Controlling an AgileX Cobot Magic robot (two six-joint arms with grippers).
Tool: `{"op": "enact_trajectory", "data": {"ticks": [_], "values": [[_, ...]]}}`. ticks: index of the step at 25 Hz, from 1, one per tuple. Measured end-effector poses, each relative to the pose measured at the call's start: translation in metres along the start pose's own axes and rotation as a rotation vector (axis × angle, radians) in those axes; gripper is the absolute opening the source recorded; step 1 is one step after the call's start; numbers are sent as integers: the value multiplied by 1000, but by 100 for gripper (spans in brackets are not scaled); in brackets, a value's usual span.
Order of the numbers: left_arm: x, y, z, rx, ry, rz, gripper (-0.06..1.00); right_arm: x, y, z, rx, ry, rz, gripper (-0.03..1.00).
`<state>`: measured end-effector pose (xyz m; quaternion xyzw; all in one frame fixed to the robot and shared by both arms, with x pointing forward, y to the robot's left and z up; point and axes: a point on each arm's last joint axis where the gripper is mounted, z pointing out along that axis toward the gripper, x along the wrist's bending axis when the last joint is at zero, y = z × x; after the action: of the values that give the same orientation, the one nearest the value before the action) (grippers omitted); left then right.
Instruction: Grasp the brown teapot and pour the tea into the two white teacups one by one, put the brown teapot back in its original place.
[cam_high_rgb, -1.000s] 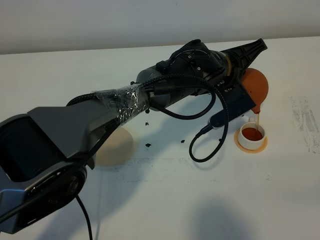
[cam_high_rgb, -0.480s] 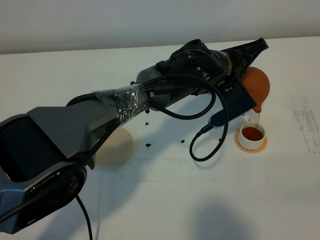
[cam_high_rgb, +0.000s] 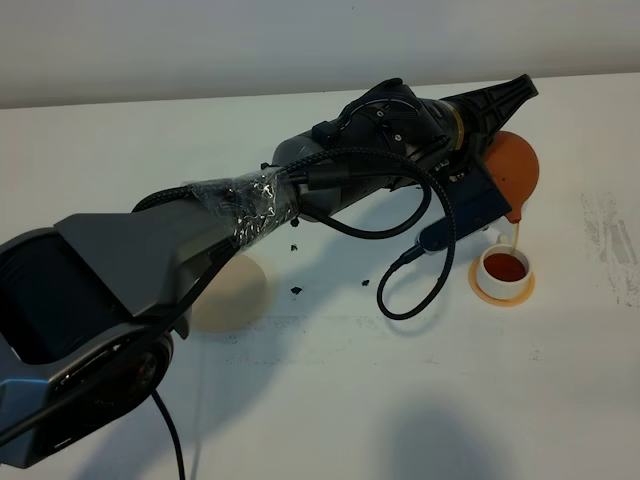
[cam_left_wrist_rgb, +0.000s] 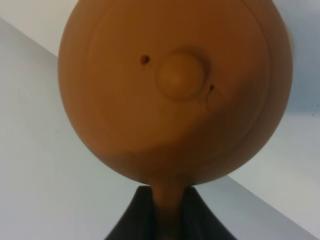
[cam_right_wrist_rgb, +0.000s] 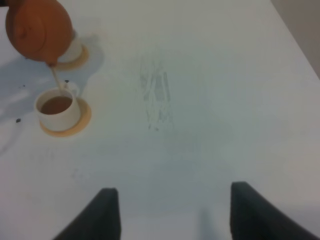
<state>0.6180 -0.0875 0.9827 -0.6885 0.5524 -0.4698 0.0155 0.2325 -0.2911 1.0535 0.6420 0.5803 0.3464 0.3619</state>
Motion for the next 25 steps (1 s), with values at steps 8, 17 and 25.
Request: {"op": "enact_trajectory", "data": {"ticks": [8,17,25], "values": [[0,0,0,1,0,21,9,0,0,0,0,0,0,47],[0,0,0,1,2,24,9,0,0,0,0,0,0,47],[-7,3,0,-30,-74,-17,9,0,0,0,0,0,0,47]]}}
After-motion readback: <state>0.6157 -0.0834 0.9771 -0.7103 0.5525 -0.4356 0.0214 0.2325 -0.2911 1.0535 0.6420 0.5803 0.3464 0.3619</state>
